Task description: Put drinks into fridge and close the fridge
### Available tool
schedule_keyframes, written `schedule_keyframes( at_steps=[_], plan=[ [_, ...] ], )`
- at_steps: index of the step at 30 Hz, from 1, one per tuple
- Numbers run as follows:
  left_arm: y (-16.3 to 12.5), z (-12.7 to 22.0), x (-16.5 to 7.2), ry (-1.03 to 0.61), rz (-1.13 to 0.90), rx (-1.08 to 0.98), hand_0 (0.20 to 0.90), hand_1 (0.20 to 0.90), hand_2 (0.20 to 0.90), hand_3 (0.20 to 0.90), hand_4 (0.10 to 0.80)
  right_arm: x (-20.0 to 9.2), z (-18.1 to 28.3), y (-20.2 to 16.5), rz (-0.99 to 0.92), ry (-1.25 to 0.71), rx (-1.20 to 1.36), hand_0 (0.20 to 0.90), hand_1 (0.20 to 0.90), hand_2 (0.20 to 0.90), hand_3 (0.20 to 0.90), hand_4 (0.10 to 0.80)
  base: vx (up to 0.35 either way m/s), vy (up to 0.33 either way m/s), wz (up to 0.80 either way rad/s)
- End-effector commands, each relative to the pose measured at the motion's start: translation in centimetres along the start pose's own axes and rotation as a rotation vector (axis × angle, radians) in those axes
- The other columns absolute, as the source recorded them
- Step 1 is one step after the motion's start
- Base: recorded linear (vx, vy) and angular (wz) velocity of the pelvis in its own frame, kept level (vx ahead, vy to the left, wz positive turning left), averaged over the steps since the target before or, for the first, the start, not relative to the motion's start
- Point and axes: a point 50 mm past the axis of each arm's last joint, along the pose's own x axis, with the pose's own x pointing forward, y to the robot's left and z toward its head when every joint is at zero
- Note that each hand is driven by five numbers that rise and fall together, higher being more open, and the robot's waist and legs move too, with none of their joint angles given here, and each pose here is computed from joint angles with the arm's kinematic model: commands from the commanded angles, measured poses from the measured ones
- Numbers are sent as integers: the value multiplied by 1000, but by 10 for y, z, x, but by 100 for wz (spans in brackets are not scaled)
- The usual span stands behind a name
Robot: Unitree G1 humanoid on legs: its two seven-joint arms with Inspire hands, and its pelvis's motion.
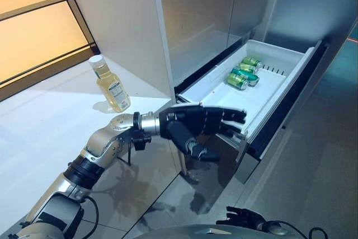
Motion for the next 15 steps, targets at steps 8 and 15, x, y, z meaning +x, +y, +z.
schedule_keyframes(
  at_steps=[8, 15],
  plan=[
    [-2, 149, -44, -1002, 498, 487, 900, 900, 900, 900, 800, 2, -20, 18, 31, 60, -44, 900, 900, 900, 900, 800, 13, 0, -2],
    [-22, 169, -87, -1187, 899, 908, 900, 900, 900, 900, 800, 2, -28, 24, 40, 71, -54, 900, 900, 900, 900, 800, 4, 5, 2]
  ],
)
